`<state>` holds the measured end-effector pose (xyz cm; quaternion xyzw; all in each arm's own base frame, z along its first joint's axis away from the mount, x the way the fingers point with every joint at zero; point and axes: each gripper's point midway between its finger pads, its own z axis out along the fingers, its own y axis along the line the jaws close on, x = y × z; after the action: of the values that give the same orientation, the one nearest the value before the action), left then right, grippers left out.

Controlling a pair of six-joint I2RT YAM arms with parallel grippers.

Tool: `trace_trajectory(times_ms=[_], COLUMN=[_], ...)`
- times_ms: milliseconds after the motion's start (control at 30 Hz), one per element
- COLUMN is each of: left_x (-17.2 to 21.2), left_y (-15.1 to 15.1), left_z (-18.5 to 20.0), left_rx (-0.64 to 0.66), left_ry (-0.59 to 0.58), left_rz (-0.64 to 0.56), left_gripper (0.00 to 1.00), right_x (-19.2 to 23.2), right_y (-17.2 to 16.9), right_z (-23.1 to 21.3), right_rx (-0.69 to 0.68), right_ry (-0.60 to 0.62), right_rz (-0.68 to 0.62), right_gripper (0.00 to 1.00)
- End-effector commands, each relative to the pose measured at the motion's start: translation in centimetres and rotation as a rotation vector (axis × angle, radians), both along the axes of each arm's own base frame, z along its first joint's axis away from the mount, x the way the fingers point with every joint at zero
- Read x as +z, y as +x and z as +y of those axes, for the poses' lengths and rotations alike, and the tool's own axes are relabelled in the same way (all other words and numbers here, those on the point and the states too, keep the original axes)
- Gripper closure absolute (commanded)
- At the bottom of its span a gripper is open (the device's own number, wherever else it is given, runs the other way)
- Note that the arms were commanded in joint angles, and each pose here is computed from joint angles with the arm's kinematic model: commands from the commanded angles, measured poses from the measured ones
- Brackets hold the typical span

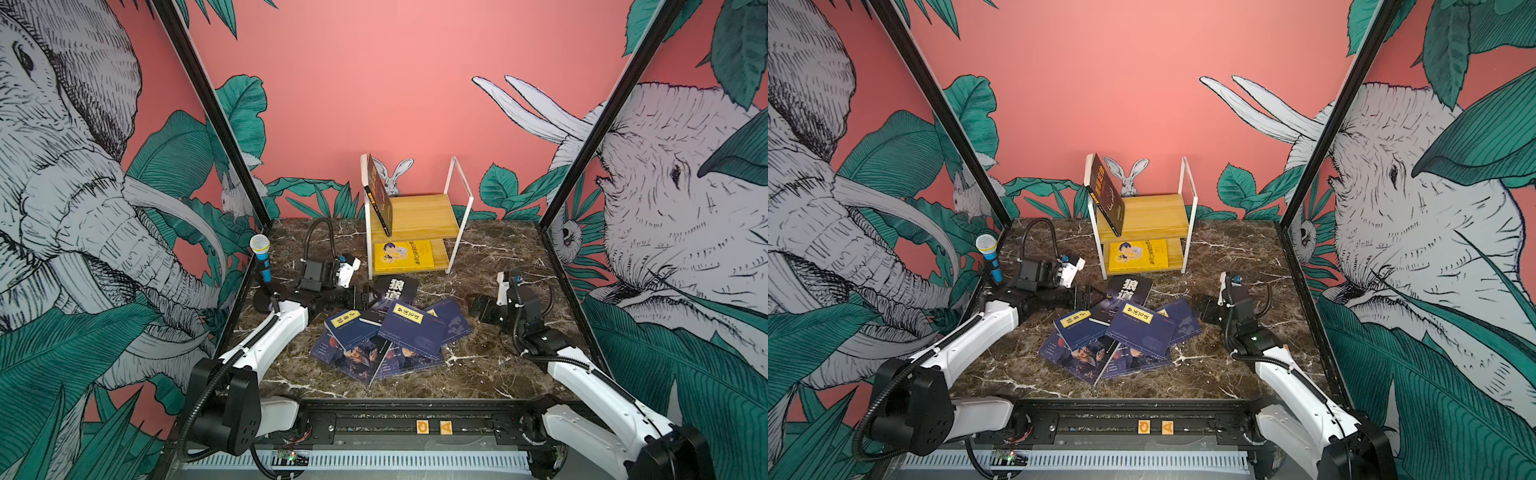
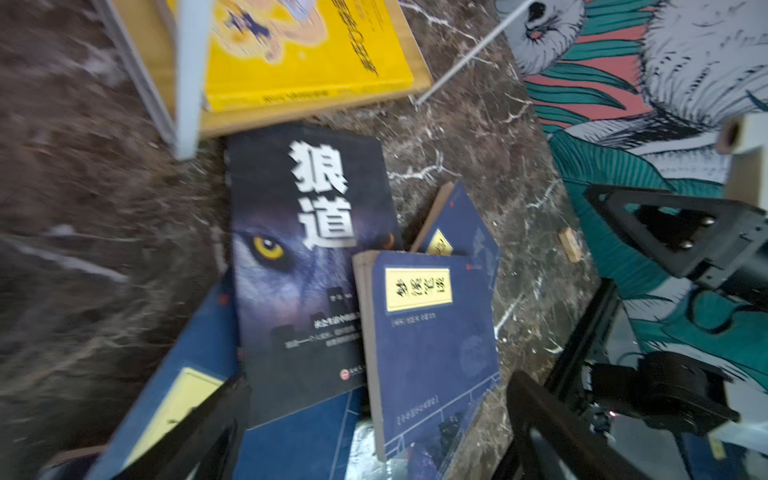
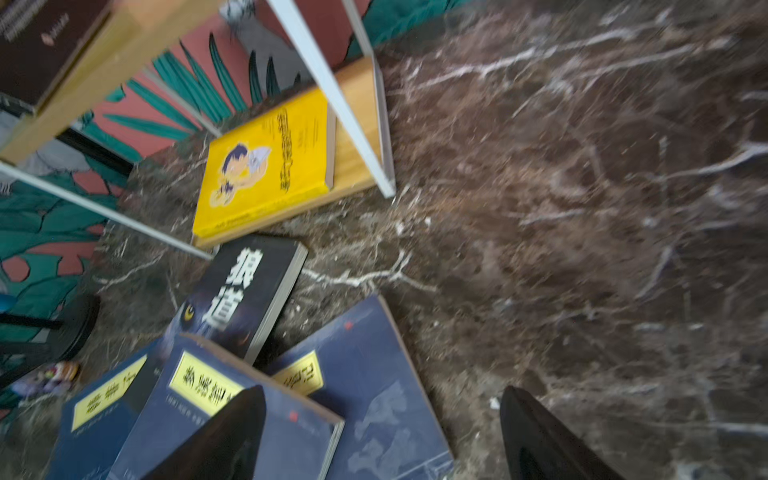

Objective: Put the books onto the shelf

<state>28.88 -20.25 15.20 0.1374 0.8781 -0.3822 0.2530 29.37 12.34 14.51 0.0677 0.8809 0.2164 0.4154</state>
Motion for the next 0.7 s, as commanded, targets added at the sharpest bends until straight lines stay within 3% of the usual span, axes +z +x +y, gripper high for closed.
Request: trace_trajectory(times_ms=[0,300,667], left_x=[1.0,-2.1,-4.2], left_y=[-1.2,-1.8,-3.0], left_z=[-1.7,-3.6,-3.7], left_rx=[-0.028,-0.035,-0.023], left_ry=[-0.132,-0.109,-0.065], left_rz=[0.035,0.139,0.219], left_gripper=[0.04,0.04,0.19], right_x=[-2.0,-4.9,-8.2], right_y=[-1.5,-2.3,-3.6], right_z=[2.2,7.3,9.0], right_rx=[0.044,0.159,0.176], right_ry=[0.065,0.131,0.117], right_rz=[0.111,0.239,0.321], right_gripper=[0.13,0.36,0.42])
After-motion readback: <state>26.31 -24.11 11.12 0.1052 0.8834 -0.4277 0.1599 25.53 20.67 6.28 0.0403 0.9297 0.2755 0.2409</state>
